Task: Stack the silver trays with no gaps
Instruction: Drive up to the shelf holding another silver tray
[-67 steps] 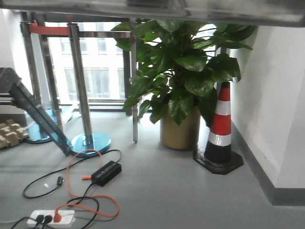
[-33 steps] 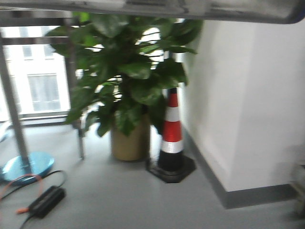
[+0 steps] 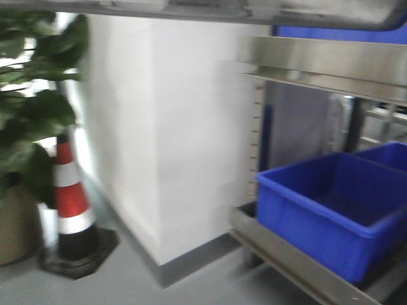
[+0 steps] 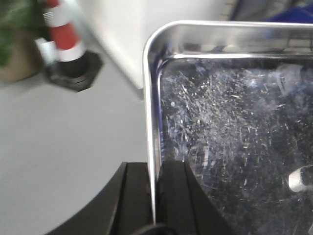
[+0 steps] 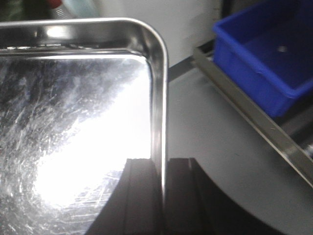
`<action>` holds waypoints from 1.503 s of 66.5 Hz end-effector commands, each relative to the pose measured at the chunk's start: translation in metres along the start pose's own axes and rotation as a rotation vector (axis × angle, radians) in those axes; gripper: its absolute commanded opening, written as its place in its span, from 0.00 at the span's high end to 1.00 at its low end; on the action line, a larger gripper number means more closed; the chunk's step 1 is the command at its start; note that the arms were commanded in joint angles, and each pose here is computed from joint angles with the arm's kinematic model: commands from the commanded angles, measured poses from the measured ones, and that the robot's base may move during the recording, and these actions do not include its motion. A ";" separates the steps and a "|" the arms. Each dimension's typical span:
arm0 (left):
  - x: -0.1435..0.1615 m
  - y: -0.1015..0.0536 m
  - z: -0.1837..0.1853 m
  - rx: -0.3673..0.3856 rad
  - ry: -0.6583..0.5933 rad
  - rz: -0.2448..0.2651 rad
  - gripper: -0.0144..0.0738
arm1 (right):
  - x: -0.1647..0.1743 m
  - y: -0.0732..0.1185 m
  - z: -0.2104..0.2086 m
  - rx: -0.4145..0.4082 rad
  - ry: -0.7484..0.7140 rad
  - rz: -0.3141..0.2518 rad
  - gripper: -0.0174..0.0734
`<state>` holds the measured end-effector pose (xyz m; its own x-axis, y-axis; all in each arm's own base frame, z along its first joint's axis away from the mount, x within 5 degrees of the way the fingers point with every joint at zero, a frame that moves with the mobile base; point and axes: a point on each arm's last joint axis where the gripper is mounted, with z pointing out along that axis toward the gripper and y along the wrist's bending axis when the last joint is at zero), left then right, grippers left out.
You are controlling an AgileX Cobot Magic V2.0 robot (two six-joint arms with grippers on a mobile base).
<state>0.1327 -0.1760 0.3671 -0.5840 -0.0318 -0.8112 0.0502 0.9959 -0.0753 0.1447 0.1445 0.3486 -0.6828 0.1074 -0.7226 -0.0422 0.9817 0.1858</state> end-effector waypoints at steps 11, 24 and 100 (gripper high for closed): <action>-0.003 -0.003 -0.002 0.037 -0.030 0.011 0.85 | -0.006 0.003 -0.002 -0.039 -0.051 -0.023 0.82; -0.003 -0.003 -0.002 0.037 -0.030 0.011 0.85 | -0.006 0.003 -0.002 -0.039 -0.051 -0.023 0.82; -0.003 -0.003 -0.002 0.037 -0.030 0.011 0.85 | -0.006 0.004 -0.002 -0.050 -0.054 -0.024 0.82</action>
<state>0.1327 -0.1762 0.3672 -0.5837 -0.0319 -0.8113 0.0517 0.9957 -0.0763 0.1447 0.1445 0.3486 -0.6827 0.1057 -0.7230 -0.0434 0.9819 0.1845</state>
